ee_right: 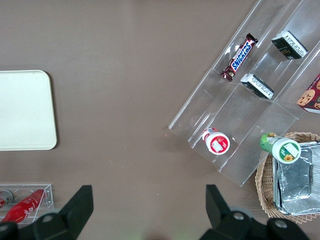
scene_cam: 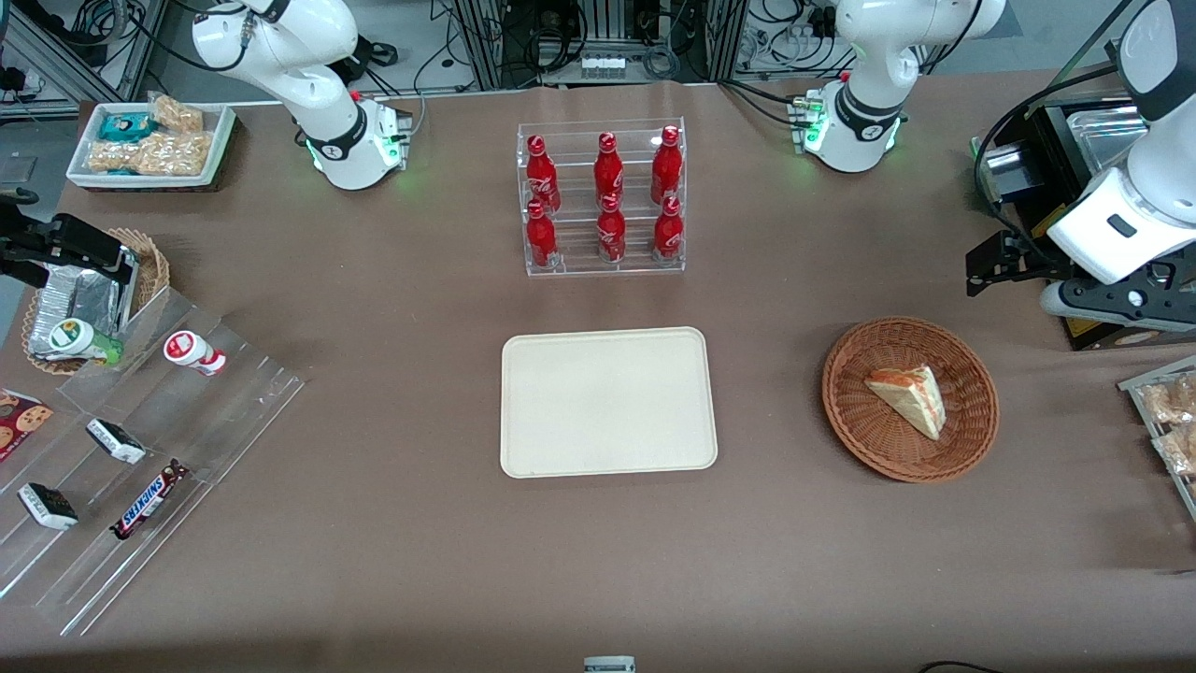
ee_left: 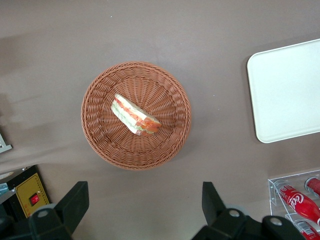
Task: Place sandwich from basket to tray
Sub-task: 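Move the left gripper from rest toward the wicker basket, then lower the open left gripper over the wrapped sandwich in the basket, then close the left gripper on the wrapped sandwich, then lift the sandwich and carry it with the left gripper over the cream tray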
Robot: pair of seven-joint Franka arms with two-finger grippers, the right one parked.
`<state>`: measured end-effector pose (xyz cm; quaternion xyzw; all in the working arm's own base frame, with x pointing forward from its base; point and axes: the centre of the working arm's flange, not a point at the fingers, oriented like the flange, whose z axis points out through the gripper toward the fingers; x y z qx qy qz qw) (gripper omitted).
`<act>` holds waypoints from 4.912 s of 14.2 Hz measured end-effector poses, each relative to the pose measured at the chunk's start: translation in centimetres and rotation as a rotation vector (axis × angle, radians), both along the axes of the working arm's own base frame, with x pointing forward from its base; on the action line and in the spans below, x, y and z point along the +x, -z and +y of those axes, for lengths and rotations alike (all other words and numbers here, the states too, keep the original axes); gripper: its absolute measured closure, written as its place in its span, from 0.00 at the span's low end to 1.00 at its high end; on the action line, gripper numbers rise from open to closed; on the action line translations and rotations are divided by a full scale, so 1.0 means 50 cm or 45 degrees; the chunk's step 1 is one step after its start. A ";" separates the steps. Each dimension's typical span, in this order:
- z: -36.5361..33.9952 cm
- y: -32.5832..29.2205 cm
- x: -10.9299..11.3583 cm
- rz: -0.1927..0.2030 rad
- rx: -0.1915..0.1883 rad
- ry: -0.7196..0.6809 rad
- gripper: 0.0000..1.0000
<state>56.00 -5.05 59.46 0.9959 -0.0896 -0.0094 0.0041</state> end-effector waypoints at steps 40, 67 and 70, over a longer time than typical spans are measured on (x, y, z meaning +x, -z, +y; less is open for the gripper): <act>0.086 0.638 0.037 0.055 0.007 -1.341 0.00; -0.811 0.594 -0.013 0.026 -0.123 -0.652 0.85; -0.868 0.631 -0.047 -0.004 -0.145 -0.570 0.85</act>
